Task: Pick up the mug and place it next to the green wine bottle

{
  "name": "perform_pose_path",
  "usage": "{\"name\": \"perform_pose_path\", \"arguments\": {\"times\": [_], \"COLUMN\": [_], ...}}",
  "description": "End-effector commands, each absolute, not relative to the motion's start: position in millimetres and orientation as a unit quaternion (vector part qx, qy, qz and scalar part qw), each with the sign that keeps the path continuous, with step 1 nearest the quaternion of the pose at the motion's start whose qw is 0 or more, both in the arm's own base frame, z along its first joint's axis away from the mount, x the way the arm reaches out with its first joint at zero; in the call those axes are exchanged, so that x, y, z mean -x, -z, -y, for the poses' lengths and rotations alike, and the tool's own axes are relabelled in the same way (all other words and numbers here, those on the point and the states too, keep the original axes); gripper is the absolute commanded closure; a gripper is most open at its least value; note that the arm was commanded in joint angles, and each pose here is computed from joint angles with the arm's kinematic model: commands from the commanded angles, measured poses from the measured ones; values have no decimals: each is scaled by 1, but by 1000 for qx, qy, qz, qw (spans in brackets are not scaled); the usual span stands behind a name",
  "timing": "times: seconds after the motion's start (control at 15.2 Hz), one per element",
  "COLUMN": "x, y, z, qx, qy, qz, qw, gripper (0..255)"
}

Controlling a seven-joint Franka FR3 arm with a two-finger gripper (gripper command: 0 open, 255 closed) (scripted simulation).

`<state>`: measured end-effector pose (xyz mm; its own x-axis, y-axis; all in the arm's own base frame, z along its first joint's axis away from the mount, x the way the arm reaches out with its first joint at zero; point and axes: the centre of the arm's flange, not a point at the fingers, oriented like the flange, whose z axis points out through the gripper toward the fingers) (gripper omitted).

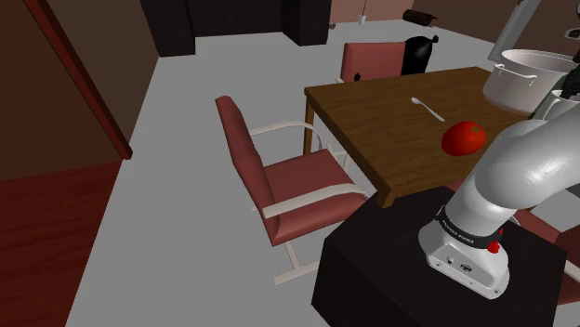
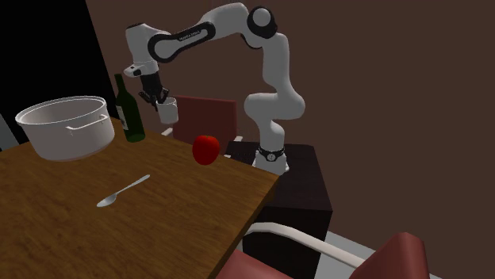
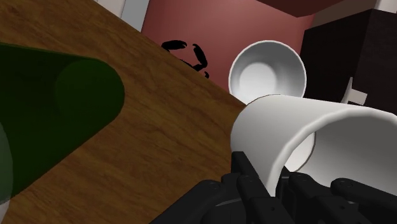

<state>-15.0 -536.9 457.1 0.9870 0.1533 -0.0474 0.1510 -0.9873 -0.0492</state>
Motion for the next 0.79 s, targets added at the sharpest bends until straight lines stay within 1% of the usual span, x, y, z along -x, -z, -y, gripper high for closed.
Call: {"name": "perform_pose_path", "arguments": {"times": [0.0, 0.73], "x": [14, 14], "y": [-445, -387], "z": [536, 536], "qx": [996, 996], "qy": [-25, -25], "qz": [76, 76], "qw": [22, 22], "gripper": [255, 255]}}
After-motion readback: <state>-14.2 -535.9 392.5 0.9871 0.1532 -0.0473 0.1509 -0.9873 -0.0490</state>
